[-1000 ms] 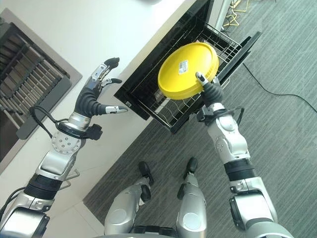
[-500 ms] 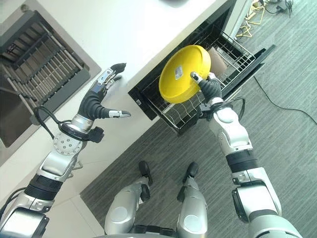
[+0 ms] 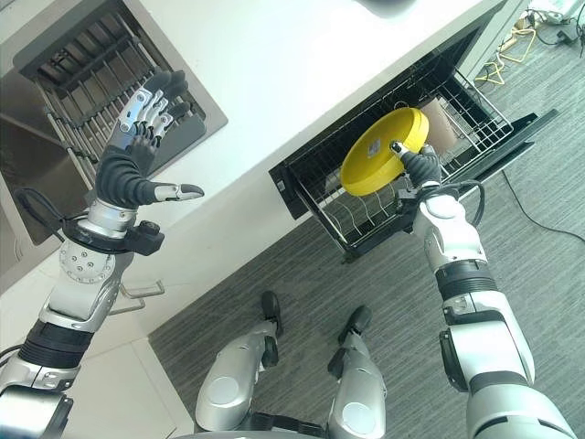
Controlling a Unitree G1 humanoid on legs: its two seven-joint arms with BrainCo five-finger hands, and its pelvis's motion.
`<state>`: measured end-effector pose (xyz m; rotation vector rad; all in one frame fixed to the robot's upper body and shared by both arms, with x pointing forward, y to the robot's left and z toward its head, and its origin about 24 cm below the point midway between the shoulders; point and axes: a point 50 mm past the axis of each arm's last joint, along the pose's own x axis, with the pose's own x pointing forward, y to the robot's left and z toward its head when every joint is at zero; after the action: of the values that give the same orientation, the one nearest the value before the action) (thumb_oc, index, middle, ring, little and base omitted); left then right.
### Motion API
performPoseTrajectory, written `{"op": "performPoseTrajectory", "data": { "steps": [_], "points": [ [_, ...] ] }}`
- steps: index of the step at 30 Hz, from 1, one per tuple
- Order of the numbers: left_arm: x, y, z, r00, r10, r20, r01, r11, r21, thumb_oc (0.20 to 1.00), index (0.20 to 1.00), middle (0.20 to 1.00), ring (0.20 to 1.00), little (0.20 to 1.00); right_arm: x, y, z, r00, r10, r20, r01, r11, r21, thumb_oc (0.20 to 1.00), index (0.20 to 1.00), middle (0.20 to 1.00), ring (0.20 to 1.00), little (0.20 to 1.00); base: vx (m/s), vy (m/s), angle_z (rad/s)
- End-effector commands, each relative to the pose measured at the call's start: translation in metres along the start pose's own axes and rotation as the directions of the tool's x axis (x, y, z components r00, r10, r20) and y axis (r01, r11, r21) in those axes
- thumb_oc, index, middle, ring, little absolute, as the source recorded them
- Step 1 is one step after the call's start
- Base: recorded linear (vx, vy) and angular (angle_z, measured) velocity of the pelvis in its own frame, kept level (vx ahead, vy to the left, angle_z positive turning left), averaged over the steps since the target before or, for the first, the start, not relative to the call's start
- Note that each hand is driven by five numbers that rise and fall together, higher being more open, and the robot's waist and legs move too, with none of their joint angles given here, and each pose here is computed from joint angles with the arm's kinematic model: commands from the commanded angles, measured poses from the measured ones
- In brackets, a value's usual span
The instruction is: Place the dishes in the dishwasher.
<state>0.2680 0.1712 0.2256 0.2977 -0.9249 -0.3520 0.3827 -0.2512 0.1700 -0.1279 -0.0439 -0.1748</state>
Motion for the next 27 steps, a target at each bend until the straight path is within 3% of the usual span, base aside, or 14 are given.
{"op": "performPoseTrajectory", "data": {
  "steps": [1, 7, 12, 13, 14, 15, 17, 20, 24, 27],
  "points": [
    [0.009, 0.001, 0.026, 0.989, -0.012, 0.148, 0.018, 0.999, -0.034, 1.0, 1.0, 1.0, 1.0, 1.0, 0.007, -0.004, 0.077, 0.954, -0.023, 0.298, 0.031, 0.999, -0.022, 0.2, 0.2, 0.2, 0.2, 0.2, 0.0, 0.0, 0.0],
    [0.013, 0.0, 0.028, 0.987, -0.047, 0.151, 0.053, 0.998, -0.03, 1.0, 1.0, 1.0, 1.0, 1.0, 0.011, -0.017, 0.086, 0.946, -0.055, 0.32, 0.094, 0.99, -0.108, 0.2, 0.2, 0.2, 0.2, 0.2, 0.01, -0.008, 0.03],
    [0.014, 0.003, 0.028, 0.987, -0.069, 0.147, 0.074, 0.997, -0.033, 1.0, 1.0, 1.0, 1.0, 1.0, 0.014, -0.02, 0.099, 0.936, -0.037, 0.35, 0.153, 0.939, -0.31, 0.2, 0.2, 0.2, 0.2, 0.2, 0.0, -0.005, 0.02],
    [0.014, 0.003, 0.028, 0.987, -0.077, 0.144, 0.083, 0.996, -0.033, 1.0, 1.0, 1.0, 1.0, 1.0, 0.014, -0.02, 0.102, 0.932, -0.023, 0.361, 0.17, 0.908, -0.383, 0.2, 0.2, 0.2, 0.2, 0.2, 0.01, -0.021, 0.06],
    [0.015, 0.001, 0.027, 0.985, -0.094, 0.143, 0.1, 0.995, -0.031, 1.0, 1.0, 1.0, 1.0, 1.0, 0.015, -0.017, 0.107, 0.928, 0.03, 0.372, 0.197, 0.807, -0.556, 0.2, 0.2, 0.2, 0.2, 0.2, 0.01, -0.024, 0.04],
    [0.015, 0.001, 0.027, 0.985, -0.096, 0.143, 0.101, 0.994, -0.031, 1.0, 1.0, 1.0, 1.0, 1.0, 0.015, -0.016, 0.107, 0.929, 0.039, 0.369, 0.196, 0.792, -0.578, 0.2, 0.2, 0.2, 0.2, 0.2, 0.02, -0.044, 0.01],
    [0.015, 0.0, 0.027, 0.983, -0.116, 0.139, 0.121, 0.992, -0.028, 1.0, 1.0, 1.0, 1.0, 1.0, 0.016, -0.013, 0.105, 0.93, 0.099, 0.353, 0.198, 0.675, -0.711, 0.2, 0.2, 0.2, 0.2, 0.2, 0.01, -0.047, 0.02],
    [0.015, 0.0, 0.027, 0.981, -0.133, 0.143, 0.139, 0.99, -0.031, 1.0, 1.0, 1.0, 1.0, 1.0, 0.016, -0.007, 0.103, 0.933, 0.156, 0.325, 0.187, 0.563, -0.805, 0.2, 0.2, 0.2, 0.2, 0.2, 0.01, -0.054, 0.02],
    [0.017, -0.003, 0.028, 0.971, -0.181, 0.155, 0.186, 0.982, -0.017, 1.0, 1.0, 1.0, 1.0, 1.0, 0.02, 0.008, 0.093, 0.941, 0.248, 0.231, 0.141, 0.335, -0.932, 0.2, 0.2, 0.2, 0.2, 0.2, -0.01, -0.074, 0.06],
    [0.016, -0.004, 0.027, 0.969, -0.194, 0.151, 0.198, 0.98, -0.015, 1.0, 1.0, 1.0, 1.0, 1.0, 0.021, 0.014, 0.086, 0.94, 0.275, 0.202, 0.125, 0.271, -0.954, 0.2, 0.2, 0.2, 0.2, 0.2, 0.01, -0.046, 0.1]
  ]
}}
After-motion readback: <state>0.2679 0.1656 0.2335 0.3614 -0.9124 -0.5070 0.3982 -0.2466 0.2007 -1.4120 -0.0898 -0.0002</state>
